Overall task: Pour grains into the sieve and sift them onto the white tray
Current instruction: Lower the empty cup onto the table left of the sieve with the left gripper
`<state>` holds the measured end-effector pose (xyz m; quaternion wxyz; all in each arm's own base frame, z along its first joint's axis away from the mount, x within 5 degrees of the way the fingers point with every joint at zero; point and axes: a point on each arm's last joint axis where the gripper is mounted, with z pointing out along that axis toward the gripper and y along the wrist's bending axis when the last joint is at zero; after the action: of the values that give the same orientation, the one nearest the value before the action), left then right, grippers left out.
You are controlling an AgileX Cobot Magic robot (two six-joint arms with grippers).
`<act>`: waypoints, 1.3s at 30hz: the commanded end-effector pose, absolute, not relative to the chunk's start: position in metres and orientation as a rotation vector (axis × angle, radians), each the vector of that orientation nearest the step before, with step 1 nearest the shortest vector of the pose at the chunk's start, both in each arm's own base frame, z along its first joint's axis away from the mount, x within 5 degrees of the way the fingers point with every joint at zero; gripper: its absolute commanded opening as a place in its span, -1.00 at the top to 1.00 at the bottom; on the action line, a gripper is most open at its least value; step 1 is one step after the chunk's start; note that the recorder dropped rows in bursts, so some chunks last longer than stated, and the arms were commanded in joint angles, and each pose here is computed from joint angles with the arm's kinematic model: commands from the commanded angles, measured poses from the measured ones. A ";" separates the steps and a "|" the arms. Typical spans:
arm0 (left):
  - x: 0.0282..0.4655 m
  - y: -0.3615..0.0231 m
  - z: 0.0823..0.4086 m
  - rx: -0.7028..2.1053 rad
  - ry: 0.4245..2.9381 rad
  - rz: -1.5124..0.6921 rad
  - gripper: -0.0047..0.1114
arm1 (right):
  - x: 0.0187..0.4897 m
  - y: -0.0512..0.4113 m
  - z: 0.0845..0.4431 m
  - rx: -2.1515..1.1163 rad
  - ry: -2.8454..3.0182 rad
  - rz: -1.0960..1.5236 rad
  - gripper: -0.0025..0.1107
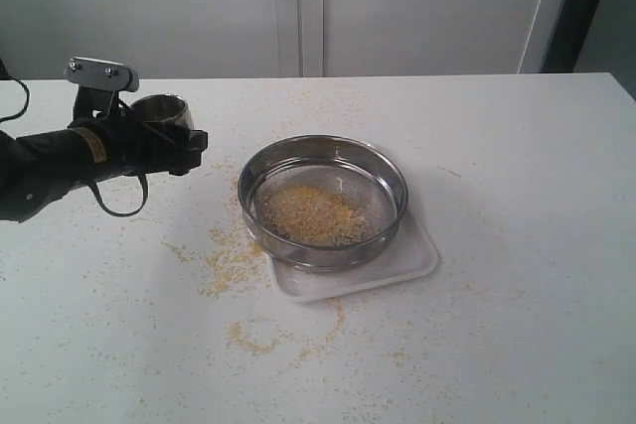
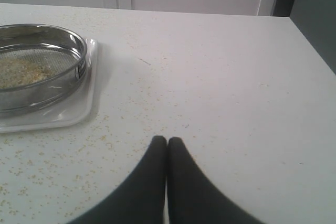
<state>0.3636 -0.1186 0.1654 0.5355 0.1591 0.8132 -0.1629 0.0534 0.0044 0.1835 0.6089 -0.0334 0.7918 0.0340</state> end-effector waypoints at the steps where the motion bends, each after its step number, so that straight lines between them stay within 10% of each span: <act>1: 0.363 -0.118 0.161 0.383 1.857 -0.398 0.92 | 0.053 0.004 0.183 -0.082 1.820 0.071 0.96; 39: 0.373 -0.106 0.087 0.389 1.883 -0.263 0.92 | 0.053 0.004 0.183 -0.082 1.820 0.071 0.96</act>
<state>0.3740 -0.1079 0.0906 0.5711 0.1634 0.7957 -0.1189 0.0534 0.0044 0.1835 0.6089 -0.0334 0.7918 0.0340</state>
